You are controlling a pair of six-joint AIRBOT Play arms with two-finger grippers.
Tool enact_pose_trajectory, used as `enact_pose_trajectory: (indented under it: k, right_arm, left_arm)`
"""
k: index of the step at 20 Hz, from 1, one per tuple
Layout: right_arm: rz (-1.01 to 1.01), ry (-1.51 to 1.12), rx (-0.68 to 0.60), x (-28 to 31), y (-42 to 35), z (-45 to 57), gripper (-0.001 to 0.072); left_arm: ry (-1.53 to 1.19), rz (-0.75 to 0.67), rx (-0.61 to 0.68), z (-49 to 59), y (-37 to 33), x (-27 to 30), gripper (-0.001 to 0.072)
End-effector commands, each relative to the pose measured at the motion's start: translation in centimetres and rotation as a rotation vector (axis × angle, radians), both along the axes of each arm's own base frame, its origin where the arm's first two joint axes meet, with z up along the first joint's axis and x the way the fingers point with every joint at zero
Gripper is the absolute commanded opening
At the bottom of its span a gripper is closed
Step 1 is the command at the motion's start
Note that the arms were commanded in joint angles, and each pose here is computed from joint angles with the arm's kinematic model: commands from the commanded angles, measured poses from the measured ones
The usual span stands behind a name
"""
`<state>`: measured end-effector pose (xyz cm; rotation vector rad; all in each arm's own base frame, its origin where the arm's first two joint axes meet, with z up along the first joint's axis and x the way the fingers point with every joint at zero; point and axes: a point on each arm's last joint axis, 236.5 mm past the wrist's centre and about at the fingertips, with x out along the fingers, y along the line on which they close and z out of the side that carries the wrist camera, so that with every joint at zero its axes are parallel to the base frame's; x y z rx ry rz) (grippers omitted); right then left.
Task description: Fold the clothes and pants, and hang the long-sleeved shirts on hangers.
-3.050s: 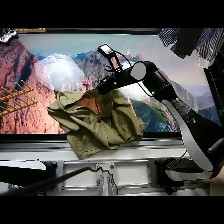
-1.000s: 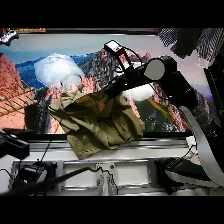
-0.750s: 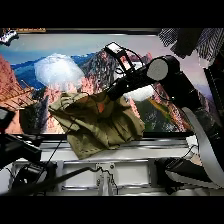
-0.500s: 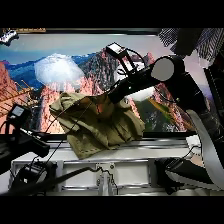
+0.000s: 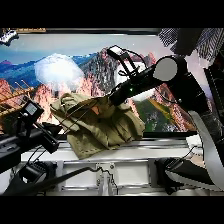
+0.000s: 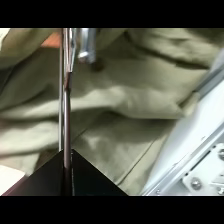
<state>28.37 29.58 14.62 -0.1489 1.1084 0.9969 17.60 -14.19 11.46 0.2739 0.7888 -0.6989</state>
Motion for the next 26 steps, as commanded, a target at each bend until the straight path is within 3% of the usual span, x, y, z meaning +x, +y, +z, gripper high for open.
enact_pose_trajectory:
  k: [1,10,19,23,26]
  right_arm:
    - [-0.001,0.004,-0.002,-0.1,-0.1,0.0,0.002]
    - [-0.005,0.005,-0.008,-0.1,-0.2,-0.1,0.002]
    - [0.018,0.045,-0.028,-1.2,-0.5,-0.4,0.002]
    - [0.023,0.038,-0.047,-1.1,-0.9,-0.7,0.002]
    - [-0.004,-0.021,-0.144,0.4,-2.9,-1.7,0.0019]
  left_arm:
    - [0.002,-0.065,-0.033,0.4,-1.5,-1.2,0.001]
    - [-0.056,-0.098,-0.175,3.5,-2.3,-3.8,0.001]
    - [-0.161,-0.045,-0.248,5.3,-4.6,1.6,0.0009]
    - [-0.062,-0.178,-0.228,2.6,-8.0,1.8,0.0008]
    - [0.032,-0.193,-0.253,0.9,-9.7,2.1,0.0008]
